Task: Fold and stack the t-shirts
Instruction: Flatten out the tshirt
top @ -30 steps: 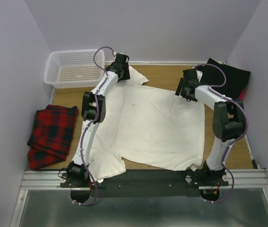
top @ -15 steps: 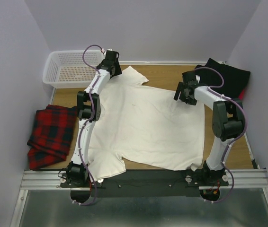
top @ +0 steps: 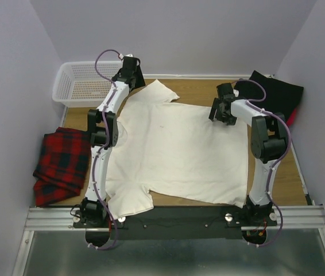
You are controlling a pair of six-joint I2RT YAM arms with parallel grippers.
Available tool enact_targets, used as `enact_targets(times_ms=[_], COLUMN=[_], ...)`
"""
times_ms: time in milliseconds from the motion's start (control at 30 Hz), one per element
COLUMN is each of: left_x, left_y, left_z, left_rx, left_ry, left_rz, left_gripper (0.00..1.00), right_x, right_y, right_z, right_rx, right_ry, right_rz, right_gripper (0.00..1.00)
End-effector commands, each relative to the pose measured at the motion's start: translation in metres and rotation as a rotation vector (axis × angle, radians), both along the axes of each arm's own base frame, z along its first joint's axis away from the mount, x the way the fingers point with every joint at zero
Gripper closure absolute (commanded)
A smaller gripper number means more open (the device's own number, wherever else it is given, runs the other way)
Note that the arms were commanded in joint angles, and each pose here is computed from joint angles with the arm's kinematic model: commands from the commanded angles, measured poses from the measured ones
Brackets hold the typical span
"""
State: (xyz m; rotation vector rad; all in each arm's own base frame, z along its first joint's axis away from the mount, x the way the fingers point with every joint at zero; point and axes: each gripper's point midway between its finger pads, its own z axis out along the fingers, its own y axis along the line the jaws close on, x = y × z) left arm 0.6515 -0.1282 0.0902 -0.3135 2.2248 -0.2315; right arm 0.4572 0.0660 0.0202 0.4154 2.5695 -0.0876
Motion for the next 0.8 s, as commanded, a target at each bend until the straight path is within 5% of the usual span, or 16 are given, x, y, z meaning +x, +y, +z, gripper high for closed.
enact_targets(times_ms=[0,467,767], left_x=[-0.006,-0.033,-0.045], left_y=[0.005,-0.010,-0.009], left_z=[0.060,0.054,0.071], left_rx=[0.008,0.061,0.080], left_ry=[-0.077,-0.004,-0.008], left_rz=[-0.025,-0.080,-0.110], left_gripper=[0.39,0.38,0.38], right_x=[-0.005,0.078,0.113], right_y=[-0.003,-0.004,0.002], right_z=[-0.049,-0.048,0.004], right_rx=[-0.038,-0.122,-0.103], right_ry=[0.136,0.050,-0.077], right_rz=[-0.018,0.040,0.059], right_gripper=[0.16,0.15,0.15])
